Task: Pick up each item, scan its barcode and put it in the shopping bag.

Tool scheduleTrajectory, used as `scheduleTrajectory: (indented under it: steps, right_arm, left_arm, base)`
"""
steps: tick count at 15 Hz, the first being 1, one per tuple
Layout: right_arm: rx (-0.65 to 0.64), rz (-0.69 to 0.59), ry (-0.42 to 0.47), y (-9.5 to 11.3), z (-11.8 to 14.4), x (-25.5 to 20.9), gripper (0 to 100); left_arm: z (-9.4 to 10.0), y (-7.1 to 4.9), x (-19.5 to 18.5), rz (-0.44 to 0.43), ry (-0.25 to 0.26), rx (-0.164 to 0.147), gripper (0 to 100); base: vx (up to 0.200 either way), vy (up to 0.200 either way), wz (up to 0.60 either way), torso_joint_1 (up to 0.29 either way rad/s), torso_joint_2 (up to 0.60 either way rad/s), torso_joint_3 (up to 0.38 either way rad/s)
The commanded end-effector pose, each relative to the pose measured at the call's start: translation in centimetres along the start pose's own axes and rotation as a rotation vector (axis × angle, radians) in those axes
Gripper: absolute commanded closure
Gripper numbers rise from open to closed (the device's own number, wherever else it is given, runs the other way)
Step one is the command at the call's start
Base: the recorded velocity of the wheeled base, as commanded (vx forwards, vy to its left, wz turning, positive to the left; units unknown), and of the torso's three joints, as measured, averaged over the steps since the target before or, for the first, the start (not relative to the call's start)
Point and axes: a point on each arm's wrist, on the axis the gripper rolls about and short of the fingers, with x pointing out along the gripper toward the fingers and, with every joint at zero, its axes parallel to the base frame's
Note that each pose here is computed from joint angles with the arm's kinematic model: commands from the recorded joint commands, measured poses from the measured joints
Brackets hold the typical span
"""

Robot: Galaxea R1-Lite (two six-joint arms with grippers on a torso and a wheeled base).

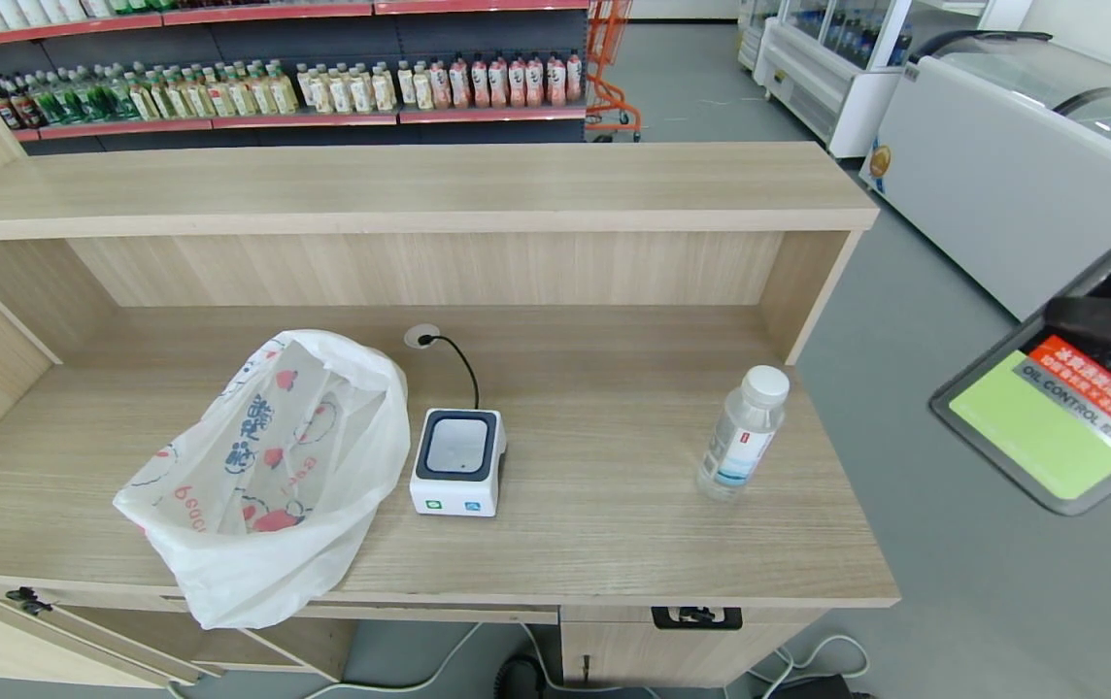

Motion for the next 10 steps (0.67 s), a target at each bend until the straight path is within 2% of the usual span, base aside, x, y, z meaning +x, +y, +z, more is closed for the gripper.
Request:
scheduleTrajectory:
  steps: [1,3,10]
  right_arm:
    - [0.093,-0.038,0.027,-1.23,-0.16,1.25,100]
    - [0.108,-0.051,0.045,-1.73,-0.62,1.62,100]
    - [0.097,-0.045,0.028,-1.82,-0.38,1.84,100]
  left_arm:
    - [0.00,0.00,0.00,0.000,0.000,0.000,0]
    - [0.00,0.00,0.00,0.000,0.000,0.000,0]
    - [0.00,0.00,0.00,0.000,0.000,0.000,0]
  base:
    - [0.000,0.000,0.00,0.000,0.00,0.000]
    - [0.000,0.000,0.00,0.000,0.00,0.000]
    - [0.000,0.000,0.00,0.000,0.00,0.000]
